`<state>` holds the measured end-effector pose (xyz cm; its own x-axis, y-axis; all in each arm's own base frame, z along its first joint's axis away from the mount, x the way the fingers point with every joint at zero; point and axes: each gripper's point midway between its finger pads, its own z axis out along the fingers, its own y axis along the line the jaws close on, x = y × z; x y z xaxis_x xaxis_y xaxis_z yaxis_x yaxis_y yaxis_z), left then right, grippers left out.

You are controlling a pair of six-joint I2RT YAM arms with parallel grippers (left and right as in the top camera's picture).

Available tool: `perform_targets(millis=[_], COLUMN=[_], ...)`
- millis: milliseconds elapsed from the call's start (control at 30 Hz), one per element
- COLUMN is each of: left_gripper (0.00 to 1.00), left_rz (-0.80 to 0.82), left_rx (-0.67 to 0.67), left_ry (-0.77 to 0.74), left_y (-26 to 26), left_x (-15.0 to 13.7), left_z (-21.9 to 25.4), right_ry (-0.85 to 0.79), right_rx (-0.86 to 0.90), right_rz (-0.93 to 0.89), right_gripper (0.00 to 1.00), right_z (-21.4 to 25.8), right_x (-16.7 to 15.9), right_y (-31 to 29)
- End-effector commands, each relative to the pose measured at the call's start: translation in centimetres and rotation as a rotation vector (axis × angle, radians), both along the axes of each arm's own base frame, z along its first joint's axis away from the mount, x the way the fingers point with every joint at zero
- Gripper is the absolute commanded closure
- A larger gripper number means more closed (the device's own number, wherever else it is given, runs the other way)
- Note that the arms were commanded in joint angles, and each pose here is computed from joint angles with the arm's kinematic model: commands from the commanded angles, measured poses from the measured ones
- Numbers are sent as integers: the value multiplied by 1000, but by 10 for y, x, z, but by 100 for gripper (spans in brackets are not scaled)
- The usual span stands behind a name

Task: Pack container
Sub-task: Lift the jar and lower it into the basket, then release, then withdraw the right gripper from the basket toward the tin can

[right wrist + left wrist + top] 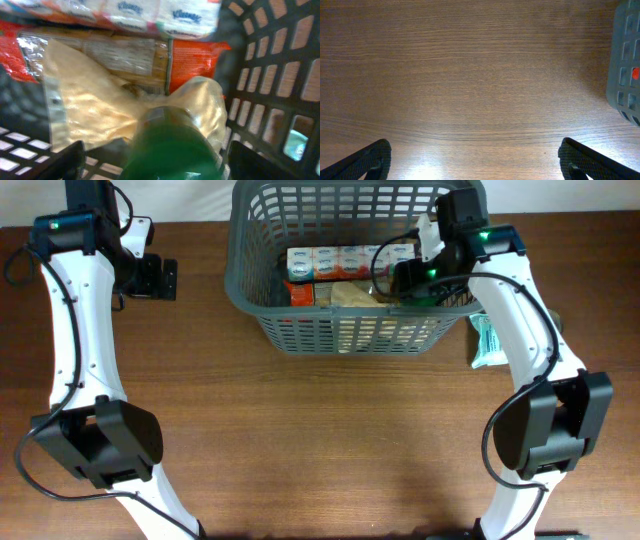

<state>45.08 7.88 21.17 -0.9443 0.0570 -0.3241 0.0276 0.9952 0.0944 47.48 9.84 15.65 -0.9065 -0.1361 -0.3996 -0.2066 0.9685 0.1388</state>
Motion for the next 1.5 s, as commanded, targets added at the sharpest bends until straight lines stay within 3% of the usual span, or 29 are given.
perform_targets(millis=[0,100,333,467,600,733,967,1033,1133,1467], left_gripper=[1,1,1,1,1,1,1,1,1,1], left_rz=[17,17,17,17,17,17,17,17,17,17], left_rx=[-16,-16,-16,-16,-16,-16,-16,-16,-16,-16], left_ry=[-2,-2,-2,-2,-2,-2,-2,-2,-2,-2], left_y=[1,1,1,1,1,1,1,1,1,1], left_x=[-1,-1,-1,-1,-1,-1,-1,-1,-1,-1], left_z=[0,0,0,0,0,0,0,0,0,0], right_ry=[-45,-102,-380,-525,-575,-501,-166,-71,-20,30], right_rx=[6,25,35,-13,-80,-75,-1,4,11,11], right_rz=[1,7,-43,-183,-360,-575,-934,-971,-990,-990], right_gripper=[7,4,5,5,5,5,7,6,5,0], right_z=[19,51,195,261,283,261,130,76,33,-41], right_x=[2,4,-9,-29,-45,-50,-52,-48,-40,-12], right_y=[0,2,-21,-67,-132,-199,-286,-295,-298,-310])
